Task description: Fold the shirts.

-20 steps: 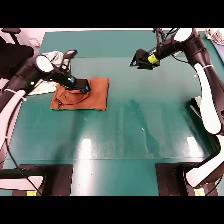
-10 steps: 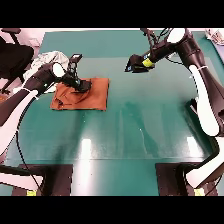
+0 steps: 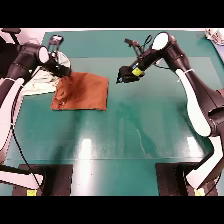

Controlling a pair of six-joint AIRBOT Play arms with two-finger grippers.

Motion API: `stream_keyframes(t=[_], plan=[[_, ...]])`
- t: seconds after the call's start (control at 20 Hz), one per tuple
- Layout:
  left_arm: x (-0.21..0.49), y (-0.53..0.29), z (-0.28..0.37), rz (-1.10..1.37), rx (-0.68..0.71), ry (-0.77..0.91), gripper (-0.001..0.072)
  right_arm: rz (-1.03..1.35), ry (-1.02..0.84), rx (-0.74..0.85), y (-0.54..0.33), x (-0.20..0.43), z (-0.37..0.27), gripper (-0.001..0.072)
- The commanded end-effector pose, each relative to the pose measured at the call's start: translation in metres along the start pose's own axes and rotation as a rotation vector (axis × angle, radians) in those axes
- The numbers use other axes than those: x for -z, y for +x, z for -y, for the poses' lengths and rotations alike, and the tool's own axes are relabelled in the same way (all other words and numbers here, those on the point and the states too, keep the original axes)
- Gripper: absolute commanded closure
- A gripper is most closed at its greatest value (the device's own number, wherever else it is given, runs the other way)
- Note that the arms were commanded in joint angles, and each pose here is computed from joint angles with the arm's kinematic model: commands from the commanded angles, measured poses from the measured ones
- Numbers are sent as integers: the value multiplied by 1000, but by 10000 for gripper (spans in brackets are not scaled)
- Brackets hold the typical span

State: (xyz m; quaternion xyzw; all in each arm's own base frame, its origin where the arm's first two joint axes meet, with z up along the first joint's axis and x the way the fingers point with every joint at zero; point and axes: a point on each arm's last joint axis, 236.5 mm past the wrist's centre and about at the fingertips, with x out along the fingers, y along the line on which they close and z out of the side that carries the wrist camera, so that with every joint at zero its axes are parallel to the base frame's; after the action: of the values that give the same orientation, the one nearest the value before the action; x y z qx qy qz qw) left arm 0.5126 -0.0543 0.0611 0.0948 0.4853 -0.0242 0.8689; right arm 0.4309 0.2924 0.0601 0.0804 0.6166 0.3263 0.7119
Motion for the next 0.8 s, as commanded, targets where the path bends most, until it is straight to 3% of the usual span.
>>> stream_keyframes(t=[0.0, 0.1, 0.15, 0.25, 0.55, 0.75], plan=[[-7, 7, -47, 26, -77, -91, 19, -36, 3, -17, 21, 6, -13, 186], [-27, 11, -53, 117, -47, -153, 9, -30, -3, -23, 32, 4, -19, 186], [-36, 9, -53, 159, -38, -161, 9, -27, -1, -22, 39, 3, -21, 150], [-40, 6, -54, 172, -42, -156, 9, -36, 18, -23, 53, 3, -19, 9], [45, -11, -50, -193, -52, -202, 10, 44, 84, -158, 93, -26, -22, 8], [36, -60, -53, -126, -50, -219, 10, -26, 132, -144, 128, -14, 4, 6]])
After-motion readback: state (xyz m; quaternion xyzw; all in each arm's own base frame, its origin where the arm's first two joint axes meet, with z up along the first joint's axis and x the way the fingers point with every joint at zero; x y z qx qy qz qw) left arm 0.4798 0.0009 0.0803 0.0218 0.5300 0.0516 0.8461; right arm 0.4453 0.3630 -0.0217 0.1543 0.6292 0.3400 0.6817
